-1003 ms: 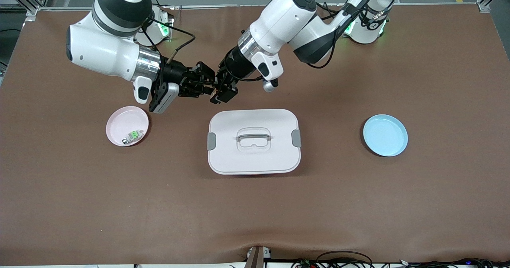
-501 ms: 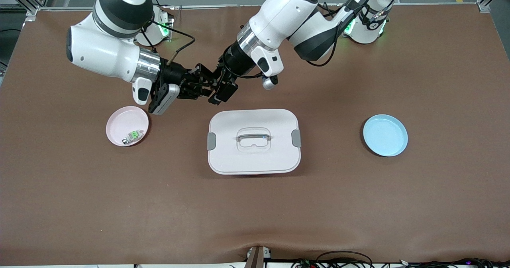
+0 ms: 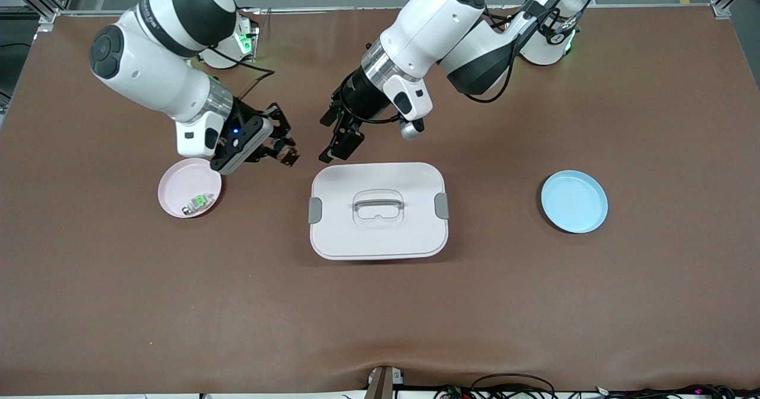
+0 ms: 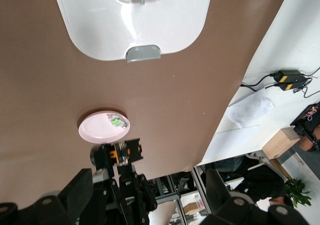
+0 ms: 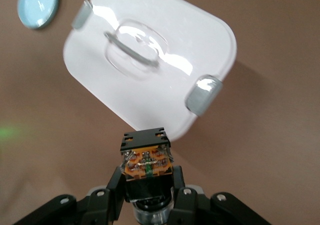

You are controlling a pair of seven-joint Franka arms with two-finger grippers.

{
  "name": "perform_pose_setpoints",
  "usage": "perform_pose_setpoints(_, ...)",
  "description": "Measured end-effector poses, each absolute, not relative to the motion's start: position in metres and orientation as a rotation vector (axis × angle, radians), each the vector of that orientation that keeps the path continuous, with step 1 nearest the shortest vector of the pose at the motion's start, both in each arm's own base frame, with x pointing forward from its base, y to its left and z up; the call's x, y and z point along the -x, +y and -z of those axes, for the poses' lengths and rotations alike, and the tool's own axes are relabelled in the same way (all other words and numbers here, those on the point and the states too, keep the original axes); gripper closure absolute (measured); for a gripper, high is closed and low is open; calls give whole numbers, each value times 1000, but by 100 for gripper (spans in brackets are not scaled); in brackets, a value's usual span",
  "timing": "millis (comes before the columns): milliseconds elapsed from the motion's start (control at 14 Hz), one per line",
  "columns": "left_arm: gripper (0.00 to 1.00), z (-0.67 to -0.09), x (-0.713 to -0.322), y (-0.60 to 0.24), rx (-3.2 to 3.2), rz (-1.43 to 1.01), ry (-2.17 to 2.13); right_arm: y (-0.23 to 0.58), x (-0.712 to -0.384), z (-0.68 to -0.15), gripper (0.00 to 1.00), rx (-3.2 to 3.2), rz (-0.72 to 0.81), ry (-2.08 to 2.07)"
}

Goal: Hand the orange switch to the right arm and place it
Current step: 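Move the switch over the white plate while the left gripper withdraws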

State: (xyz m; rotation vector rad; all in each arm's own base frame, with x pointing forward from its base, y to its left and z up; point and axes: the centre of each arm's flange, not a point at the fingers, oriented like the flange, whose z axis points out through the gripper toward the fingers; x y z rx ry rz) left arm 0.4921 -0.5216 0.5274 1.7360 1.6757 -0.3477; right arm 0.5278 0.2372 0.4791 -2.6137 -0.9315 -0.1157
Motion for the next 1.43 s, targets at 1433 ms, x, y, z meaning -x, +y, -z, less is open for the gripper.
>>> perform_pose_setpoints(1433, 0, -518, -526, -396, -2424, 68, 1300, 37, -537, -362, 59, 2418, -65, -2125)
